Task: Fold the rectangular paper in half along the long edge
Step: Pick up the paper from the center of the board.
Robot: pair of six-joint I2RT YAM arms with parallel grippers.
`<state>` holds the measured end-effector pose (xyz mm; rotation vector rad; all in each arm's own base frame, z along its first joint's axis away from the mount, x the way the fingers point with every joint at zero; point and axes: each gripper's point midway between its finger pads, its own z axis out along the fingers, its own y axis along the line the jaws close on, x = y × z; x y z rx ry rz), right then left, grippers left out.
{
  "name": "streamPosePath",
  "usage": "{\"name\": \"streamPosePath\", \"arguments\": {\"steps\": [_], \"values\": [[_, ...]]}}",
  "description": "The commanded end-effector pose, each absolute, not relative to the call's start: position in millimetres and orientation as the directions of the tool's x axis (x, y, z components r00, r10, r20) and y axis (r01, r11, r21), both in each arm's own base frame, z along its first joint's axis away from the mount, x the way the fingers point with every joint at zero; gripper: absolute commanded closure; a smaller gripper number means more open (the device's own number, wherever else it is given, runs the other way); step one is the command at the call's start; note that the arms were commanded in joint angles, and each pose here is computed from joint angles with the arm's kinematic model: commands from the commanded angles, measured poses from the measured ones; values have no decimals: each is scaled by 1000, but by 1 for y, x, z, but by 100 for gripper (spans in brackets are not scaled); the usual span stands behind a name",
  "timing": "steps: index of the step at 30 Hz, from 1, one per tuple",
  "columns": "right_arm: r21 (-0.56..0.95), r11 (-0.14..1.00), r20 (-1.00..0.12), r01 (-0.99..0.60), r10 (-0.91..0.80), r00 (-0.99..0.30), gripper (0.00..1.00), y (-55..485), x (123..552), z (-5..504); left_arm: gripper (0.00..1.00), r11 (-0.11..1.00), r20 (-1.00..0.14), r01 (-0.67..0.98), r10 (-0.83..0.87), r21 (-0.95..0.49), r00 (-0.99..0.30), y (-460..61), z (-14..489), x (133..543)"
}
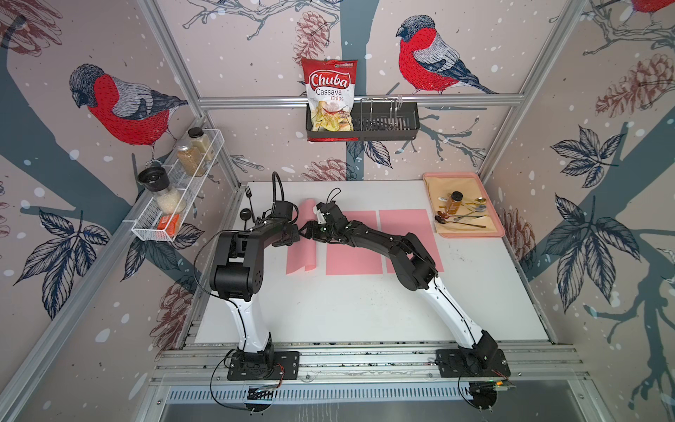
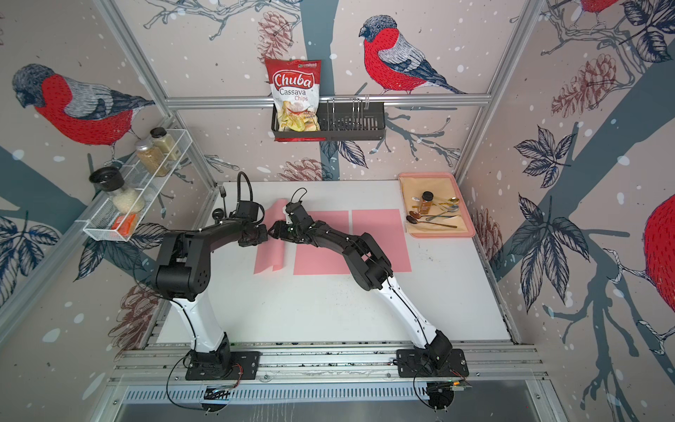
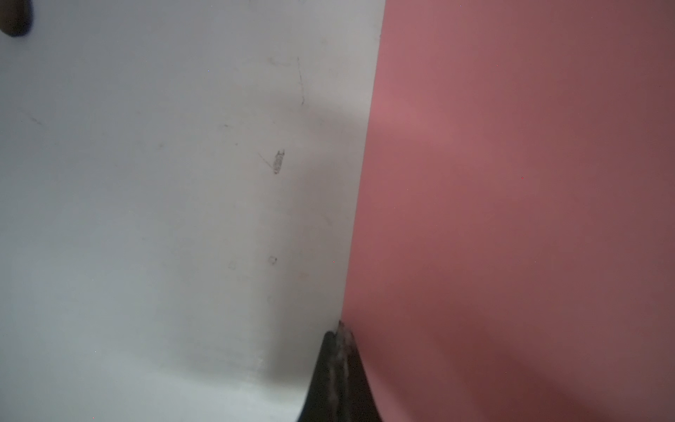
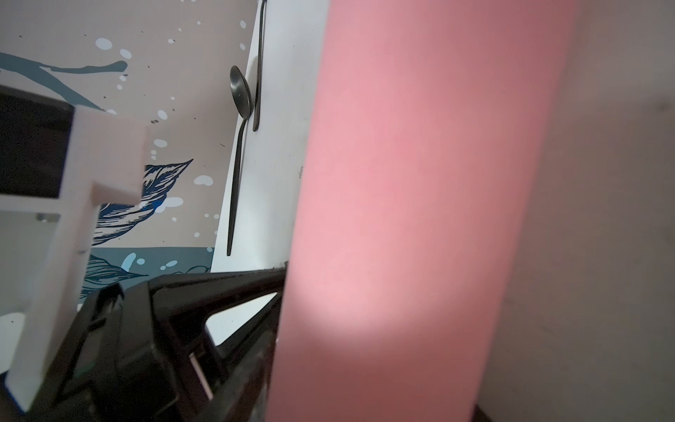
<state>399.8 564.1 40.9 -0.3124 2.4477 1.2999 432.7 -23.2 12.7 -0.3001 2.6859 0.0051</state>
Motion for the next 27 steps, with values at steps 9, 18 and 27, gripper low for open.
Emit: {"name": "streamPosePath", "arguments": {"steps": [9, 18, 27], "values": [[758, 588, -313, -283, -53, -948, 47, 557, 389, 15, 100, 975, -235, -195, -215, -106, -948, -41, -12, 392], [773, 566, -303, -286, -65, -951, 51, 560, 386, 15, 100, 974, -240, -196, -219, -117, -946, -43, -10, 394], [796, 530, -304, -293, -67, -950, 61, 562, 386, 25, 100, 974, -244, -191, -217, -124, -945, -44, -8, 395]]}}
